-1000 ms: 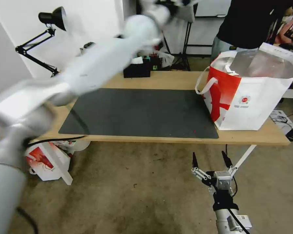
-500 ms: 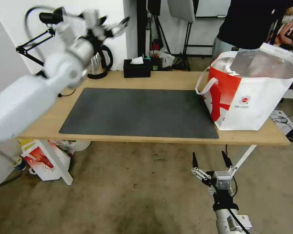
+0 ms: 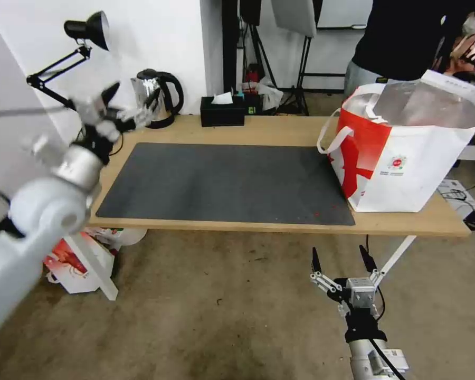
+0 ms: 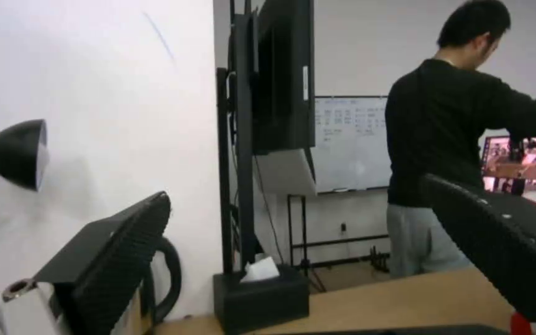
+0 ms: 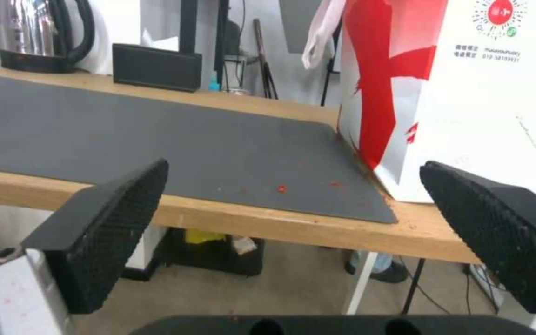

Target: Pick up the trash from the table and place it into the takeout bag.

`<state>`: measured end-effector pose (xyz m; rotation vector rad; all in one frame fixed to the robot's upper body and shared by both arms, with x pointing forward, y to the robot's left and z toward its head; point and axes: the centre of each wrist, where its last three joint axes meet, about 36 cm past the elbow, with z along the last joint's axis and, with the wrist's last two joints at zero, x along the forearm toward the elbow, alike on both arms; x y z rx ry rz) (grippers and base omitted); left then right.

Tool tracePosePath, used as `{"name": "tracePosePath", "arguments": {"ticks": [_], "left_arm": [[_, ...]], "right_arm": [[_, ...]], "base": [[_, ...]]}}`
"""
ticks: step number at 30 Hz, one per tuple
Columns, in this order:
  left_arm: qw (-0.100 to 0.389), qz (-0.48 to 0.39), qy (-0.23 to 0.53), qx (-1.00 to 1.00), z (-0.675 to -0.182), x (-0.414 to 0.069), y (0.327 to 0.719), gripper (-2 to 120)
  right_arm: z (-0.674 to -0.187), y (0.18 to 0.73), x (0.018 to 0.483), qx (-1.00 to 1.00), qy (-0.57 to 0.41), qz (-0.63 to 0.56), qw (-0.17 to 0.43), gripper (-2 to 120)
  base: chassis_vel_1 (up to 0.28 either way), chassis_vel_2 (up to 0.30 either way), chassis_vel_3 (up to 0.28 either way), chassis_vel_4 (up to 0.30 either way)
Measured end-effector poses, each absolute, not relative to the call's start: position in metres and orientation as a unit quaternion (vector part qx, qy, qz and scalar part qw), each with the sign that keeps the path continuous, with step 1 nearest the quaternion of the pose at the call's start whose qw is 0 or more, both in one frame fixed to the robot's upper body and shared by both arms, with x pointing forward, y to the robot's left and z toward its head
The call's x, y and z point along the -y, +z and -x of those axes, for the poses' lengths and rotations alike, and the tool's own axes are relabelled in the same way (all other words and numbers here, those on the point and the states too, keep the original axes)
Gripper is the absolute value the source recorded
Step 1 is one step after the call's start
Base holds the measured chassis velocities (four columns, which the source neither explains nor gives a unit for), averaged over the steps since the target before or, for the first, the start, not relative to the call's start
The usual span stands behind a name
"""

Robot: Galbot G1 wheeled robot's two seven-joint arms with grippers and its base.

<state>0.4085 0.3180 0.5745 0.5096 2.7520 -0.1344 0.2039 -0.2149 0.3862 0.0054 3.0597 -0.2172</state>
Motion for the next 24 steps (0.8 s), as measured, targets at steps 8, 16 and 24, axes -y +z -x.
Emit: {"name": "tracePosePath", "arguments": {"ticks": [8,16,24], "left_arm": [[0.180,-0.168,-0.047,-0.968,-0.354,-0.300,0.550,100],[0.203,-0.120,-0.059,-0.970,-0.317,-0.285,0.523,100],[0.199,-0.095,-0.055,-0.974,-0.297,-0.263,0.488,100]], "right_arm": [[-0.204,0.386,0.215,-0.997,-0.071,-0.002,0.037,100],[-0.204,0.386,0.215,-0.997,-0.071,-0.002,0.037,100],[-0.204,0.386,0.215,-0.997,-0.071,-0.002,0.037,100]], "base": [[0.000,0.000,0.000,0.000],[0.000,0.000,0.000,0.000],[0.000,0.000,0.000,0.000]]}}
